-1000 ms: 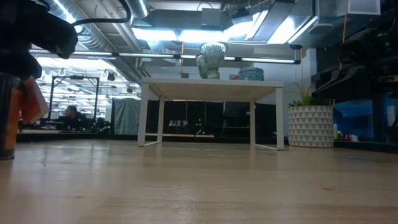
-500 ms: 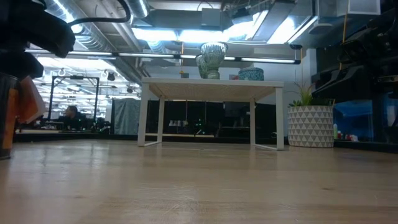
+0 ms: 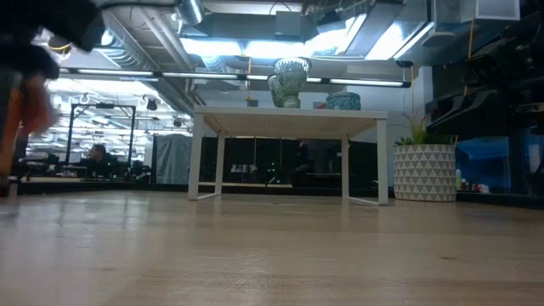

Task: Pick & Place candle stick holders
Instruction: Put the left silver scented candle on the shelf

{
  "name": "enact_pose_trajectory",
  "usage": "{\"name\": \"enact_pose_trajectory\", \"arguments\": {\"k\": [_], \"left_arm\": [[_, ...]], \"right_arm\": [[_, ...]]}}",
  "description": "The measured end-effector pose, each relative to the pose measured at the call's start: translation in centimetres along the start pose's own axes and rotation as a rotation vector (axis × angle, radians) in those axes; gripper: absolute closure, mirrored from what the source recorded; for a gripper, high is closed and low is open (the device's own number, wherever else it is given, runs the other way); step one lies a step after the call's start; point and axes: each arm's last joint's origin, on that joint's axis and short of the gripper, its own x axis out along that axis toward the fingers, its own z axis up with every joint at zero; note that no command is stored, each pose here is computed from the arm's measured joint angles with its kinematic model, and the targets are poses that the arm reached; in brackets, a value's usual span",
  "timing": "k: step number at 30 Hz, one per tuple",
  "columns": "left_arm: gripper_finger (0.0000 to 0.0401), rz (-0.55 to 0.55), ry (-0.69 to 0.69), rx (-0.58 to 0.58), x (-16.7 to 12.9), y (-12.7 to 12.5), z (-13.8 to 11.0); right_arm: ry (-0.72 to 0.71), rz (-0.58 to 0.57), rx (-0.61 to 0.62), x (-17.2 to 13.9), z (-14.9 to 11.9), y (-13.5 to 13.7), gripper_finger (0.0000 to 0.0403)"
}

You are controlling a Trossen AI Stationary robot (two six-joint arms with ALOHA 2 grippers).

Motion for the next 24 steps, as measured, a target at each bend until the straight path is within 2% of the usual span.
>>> {"name": "enact_pose_trajectory", "arguments": {"k": [8, 17, 24], "left_arm": [[0.0046, 0.022, -0.012, -0.028, -4.9, -0.1, 1.5], [0.0046, 0.025, -0.022, -0.063, -10.9, 1.8, 4.0], [0.0046, -0.028, -0.111, -0.105, -15.7, 3.5, 5.6]], "right_arm": [[0.0, 0.0, 0.0, 0.0, 0.0, 0.0, 0.0339], [0.0, 0.0, 0.0, 0.0, 0.0, 0.0, 0.0339], [0.0, 0.0, 0.0, 0.0, 0.0, 0.0, 0.0339]]}}
